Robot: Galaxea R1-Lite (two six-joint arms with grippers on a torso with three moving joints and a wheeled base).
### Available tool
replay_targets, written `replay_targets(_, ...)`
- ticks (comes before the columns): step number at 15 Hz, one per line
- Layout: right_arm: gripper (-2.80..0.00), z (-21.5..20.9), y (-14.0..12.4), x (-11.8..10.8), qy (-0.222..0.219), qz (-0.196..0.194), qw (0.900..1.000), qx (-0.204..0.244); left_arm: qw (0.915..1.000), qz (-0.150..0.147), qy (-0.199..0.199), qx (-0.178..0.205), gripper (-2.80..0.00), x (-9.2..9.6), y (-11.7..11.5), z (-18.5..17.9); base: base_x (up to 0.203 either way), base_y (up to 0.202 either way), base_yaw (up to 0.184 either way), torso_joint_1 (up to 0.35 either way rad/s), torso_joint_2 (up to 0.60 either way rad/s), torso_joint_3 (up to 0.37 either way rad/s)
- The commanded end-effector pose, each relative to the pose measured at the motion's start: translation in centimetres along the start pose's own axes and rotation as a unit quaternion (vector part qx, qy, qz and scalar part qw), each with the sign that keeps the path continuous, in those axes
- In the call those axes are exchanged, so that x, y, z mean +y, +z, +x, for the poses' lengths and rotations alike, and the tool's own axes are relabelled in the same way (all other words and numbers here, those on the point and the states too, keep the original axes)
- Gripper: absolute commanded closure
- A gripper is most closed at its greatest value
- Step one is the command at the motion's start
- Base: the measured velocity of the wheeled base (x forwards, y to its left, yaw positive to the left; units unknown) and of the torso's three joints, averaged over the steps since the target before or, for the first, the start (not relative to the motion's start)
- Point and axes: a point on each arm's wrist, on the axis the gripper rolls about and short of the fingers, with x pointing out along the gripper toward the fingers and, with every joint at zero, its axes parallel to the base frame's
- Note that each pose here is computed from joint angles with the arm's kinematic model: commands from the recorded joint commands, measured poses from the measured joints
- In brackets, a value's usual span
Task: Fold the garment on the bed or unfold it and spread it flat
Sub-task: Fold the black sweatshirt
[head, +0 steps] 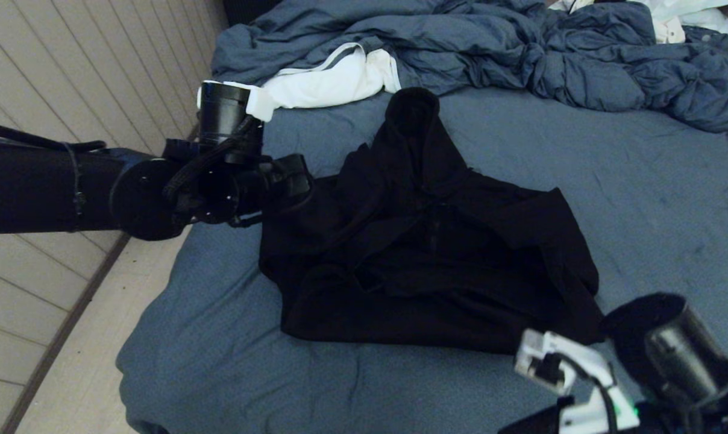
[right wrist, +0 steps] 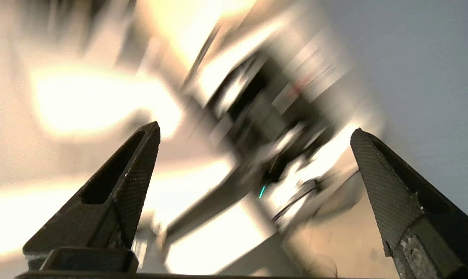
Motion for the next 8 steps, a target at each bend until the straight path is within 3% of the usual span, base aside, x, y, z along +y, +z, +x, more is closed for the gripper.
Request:
replay_targets(1, -2.8, 2.8, -3.0, 1.7, 0.043, -0.031, 0.994, 0.092, 0.9999, -0.006, -0.001, -0.012, 0.0, 0.9, 0.9, -2.9, 0.0, 0.0, 0.0, 0.0, 0.0, 0.0)
replay_targets(3, -2.8, 4.0, -5.1, 2.0, 0.054, -0.042, 0.991, 0.119, 0.9999, -0.008, 0.0, -0.008, 0.0, 1.2, 0.7, -3.9, 0.0, 0.0, 0.0, 0.0, 0.0, 0.0)
replay_targets(6, -2.8, 3.6, -4.6, 2.0, 0.047, -0.042, 0.993, 0.099, 0.9999, -0.01, -0.011, -0.005, 0.0, 0.4, 0.4, -4.2, 0.0, 0.0, 0.0, 0.0, 0.0, 0.0)
replay_targets(8, -2.8, 3.2, -4.1, 1.6, 0.002, -0.043, 0.996, 0.072, 0.9999, -0.009, -0.014, -0.004, 0.0, 0.0, 0.2, -4.2, 0.0, 0.0, 0.0, 0.0, 0.0, 0.0)
